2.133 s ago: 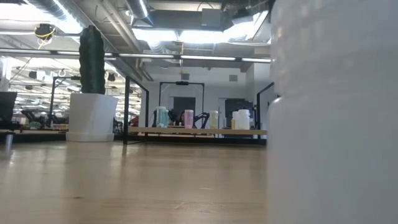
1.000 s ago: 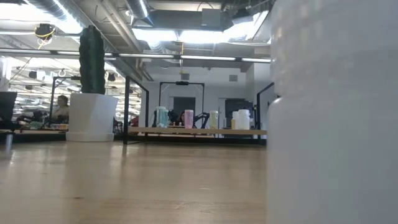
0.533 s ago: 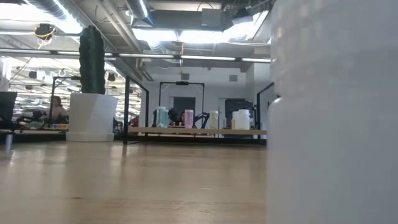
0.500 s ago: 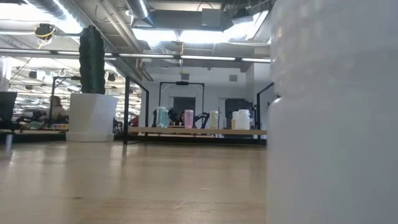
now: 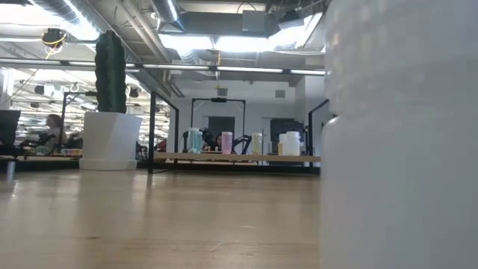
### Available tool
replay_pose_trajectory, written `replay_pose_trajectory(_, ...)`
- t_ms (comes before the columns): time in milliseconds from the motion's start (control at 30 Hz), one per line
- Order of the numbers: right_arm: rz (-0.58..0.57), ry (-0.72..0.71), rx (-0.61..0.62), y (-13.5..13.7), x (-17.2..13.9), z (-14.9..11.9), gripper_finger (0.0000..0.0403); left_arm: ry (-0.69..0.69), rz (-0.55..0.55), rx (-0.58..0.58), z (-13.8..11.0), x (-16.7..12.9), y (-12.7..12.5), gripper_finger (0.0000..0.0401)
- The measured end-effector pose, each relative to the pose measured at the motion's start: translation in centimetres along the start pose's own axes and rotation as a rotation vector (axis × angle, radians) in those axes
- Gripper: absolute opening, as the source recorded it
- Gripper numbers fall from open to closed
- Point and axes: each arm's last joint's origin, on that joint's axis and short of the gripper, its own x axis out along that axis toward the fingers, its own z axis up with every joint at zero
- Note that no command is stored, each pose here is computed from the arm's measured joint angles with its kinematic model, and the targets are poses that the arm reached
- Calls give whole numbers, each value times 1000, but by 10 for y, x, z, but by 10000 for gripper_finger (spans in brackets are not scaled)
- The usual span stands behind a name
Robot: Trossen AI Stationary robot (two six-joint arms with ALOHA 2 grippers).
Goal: Pick and place medicine bottles onto shelf by color
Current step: Put the blue pill bottle on the shelf aligned with the other blue pill bottle
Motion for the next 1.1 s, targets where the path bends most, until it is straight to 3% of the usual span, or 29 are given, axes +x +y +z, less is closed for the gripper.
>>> replay_pose_trajectory(233, 17, -12, -4, 0, 8, 1, 206, 0, -1, 0, 0, 0, 0, 257)
replay_pose_trajectory(533, 29, -32, -9, 1, 8, 2, 107, 0, -1, -1, 0, 0, 0, 257)
replay_pose_trajectory(767, 86, -37, -15, 10, -5, 2, 104, 0, -1, 0, 0, 0, 0, 257)
replay_pose_trajectory(1100, 287, -120, -87, 40, -65, 6, 108, 0, -1, 0, 0, 0, 0, 257)
